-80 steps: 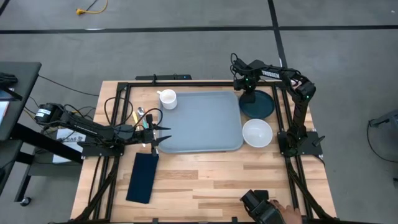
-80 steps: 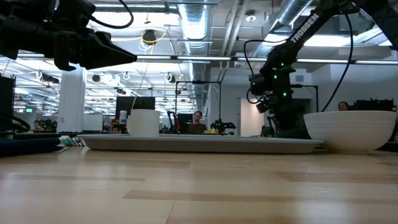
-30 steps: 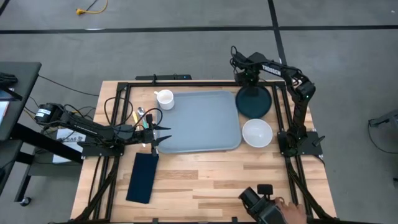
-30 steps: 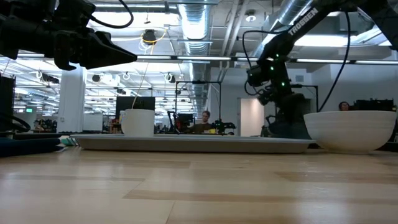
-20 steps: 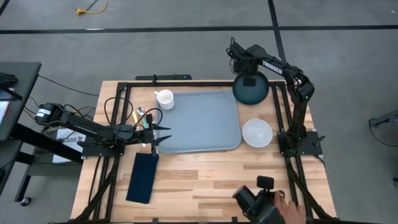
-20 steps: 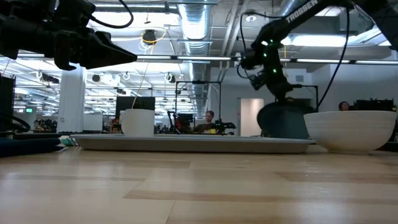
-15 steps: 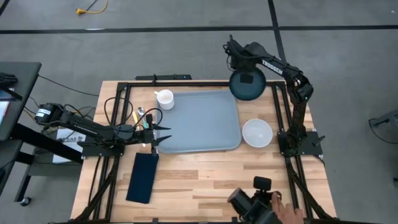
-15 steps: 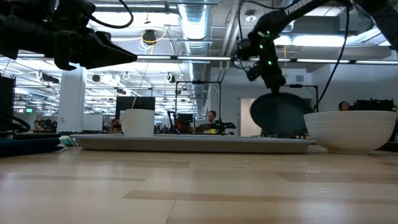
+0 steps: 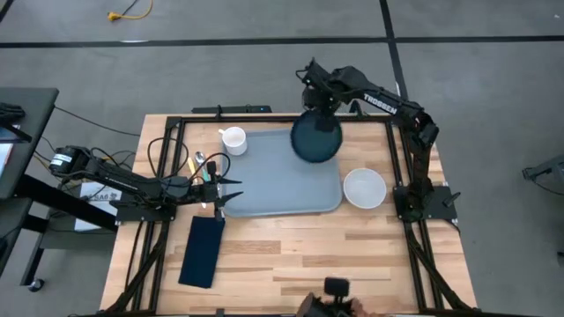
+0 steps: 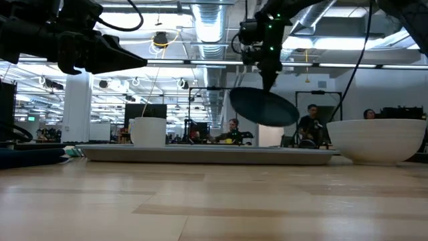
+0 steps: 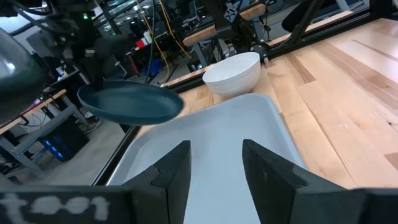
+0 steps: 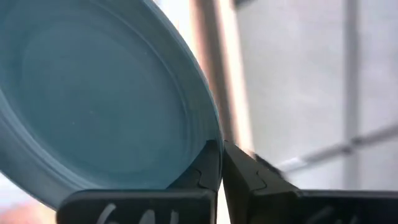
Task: Set up tray
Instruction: Put the black plate on the gray tray to the bottom right of the white mug
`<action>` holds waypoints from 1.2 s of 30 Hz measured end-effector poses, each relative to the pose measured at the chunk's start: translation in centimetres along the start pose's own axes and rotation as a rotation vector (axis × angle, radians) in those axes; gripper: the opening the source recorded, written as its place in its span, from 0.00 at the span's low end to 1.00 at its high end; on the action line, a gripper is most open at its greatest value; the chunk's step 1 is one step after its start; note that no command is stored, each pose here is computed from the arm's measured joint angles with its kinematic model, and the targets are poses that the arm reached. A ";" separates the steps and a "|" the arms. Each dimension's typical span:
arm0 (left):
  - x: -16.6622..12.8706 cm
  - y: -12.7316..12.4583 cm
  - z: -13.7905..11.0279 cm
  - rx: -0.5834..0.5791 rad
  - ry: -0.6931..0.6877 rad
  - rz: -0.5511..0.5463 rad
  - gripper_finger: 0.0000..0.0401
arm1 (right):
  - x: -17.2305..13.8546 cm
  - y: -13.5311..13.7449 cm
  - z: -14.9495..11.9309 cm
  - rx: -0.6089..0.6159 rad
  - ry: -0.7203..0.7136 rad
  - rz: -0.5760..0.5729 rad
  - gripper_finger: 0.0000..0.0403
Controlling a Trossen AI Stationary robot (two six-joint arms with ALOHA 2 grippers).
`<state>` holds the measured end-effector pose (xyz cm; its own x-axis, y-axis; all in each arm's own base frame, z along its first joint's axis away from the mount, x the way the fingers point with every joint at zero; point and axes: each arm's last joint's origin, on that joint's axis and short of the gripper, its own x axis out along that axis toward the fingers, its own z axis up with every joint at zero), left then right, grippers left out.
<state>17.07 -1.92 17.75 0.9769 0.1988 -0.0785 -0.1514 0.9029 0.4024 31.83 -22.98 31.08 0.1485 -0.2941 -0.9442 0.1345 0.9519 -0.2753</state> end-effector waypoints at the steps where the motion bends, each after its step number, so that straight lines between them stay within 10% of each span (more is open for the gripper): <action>1: 0.0 0.0 0.0 0.000 0.000 0.000 0.34 | 0.0 0.4 0.3 0.028 -0.027 0.047 0.00; 14: 0.0 0.0 0.0 -0.004 0.000 0.000 0.34 | 0.2 4.0 2.2 0.376 -0.105 0.287 0.00; 36: 0.0 0.0 0.0 -0.011 -0.001 0.000 0.34 | 7.5 5.3 -1.2 0.509 0.088 0.357 0.00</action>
<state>17.07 -1.92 17.76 0.9770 0.1988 -0.0777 -0.1534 0.9071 0.3920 32.44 -20.05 22.37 0.1926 0.0634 -0.9792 0.5445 0.8233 0.1604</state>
